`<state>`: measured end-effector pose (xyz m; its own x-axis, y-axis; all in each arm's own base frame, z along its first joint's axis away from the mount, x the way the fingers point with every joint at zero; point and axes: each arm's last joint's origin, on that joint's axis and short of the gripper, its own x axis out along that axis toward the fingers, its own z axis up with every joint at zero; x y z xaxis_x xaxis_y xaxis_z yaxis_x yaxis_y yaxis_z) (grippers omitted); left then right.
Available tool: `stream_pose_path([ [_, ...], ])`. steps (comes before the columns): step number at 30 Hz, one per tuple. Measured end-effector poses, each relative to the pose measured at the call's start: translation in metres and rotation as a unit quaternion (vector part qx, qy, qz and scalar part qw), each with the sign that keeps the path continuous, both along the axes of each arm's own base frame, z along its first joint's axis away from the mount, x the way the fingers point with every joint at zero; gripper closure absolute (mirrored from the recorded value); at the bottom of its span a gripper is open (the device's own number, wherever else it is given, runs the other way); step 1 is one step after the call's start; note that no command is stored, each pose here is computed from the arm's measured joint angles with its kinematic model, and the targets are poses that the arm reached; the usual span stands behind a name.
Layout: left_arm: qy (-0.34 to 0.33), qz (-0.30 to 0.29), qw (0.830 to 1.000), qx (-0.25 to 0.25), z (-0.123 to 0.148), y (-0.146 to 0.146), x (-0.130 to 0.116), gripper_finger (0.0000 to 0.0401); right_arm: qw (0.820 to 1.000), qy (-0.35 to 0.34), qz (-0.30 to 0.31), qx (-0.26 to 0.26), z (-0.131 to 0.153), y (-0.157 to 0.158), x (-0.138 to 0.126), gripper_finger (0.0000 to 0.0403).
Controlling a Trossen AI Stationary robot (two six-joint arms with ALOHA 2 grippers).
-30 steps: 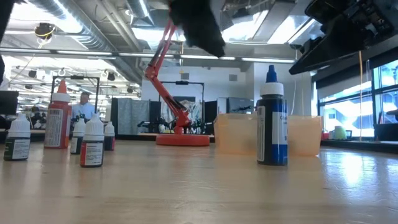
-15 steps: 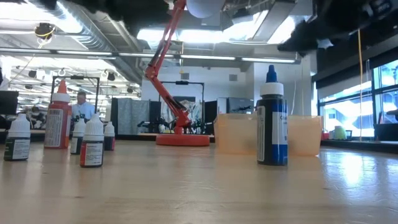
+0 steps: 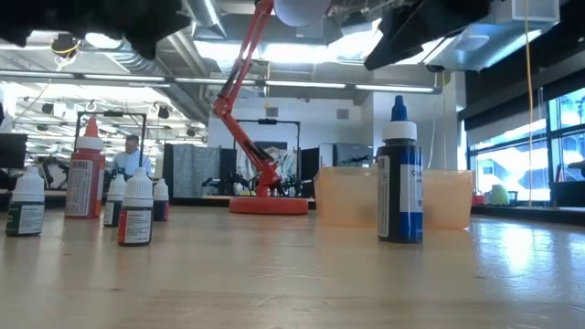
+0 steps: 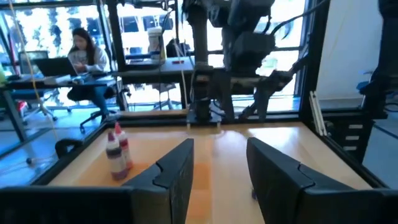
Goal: Pick & Place food coloring
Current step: Put the large blue food coloring bottle into the orange bin
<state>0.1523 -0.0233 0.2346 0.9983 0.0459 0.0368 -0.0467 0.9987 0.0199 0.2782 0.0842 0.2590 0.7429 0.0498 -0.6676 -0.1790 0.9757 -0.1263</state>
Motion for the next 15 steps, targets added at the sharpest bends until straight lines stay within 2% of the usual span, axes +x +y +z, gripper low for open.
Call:
stream_pose_path([
  [6, 0.001, -0.001, 1.0, -0.02, -0.015, 0.002, -0.009, 0.0258, 0.999, 0.036, -0.01, -0.001, 0.005, 0.006, 0.017, 0.0104],
  [9, 0.007, 0.001, 0.999, -0.032, -0.019, 0.002, -0.009, 0.0257, 0.999, 0.045, -0.018, 0.019, 0.003, 0.011, 0.022, 0.0101],
  [11, 0.014, 0.002, 0.999, -0.031, -0.02, 0.002, -0.009, 0.0255, 0.998, 0.063, 0.002, 0.032, -0.002, 0.016, 0.026, 0.0101],
  [15, 0.015, -0.001, 0.999, -0.031, -0.021, 0.002, -0.009, 0.0253, 0.994, 0.102, 0.013, 0.024, -0.016, 0.025, 0.033, 0.011],
])
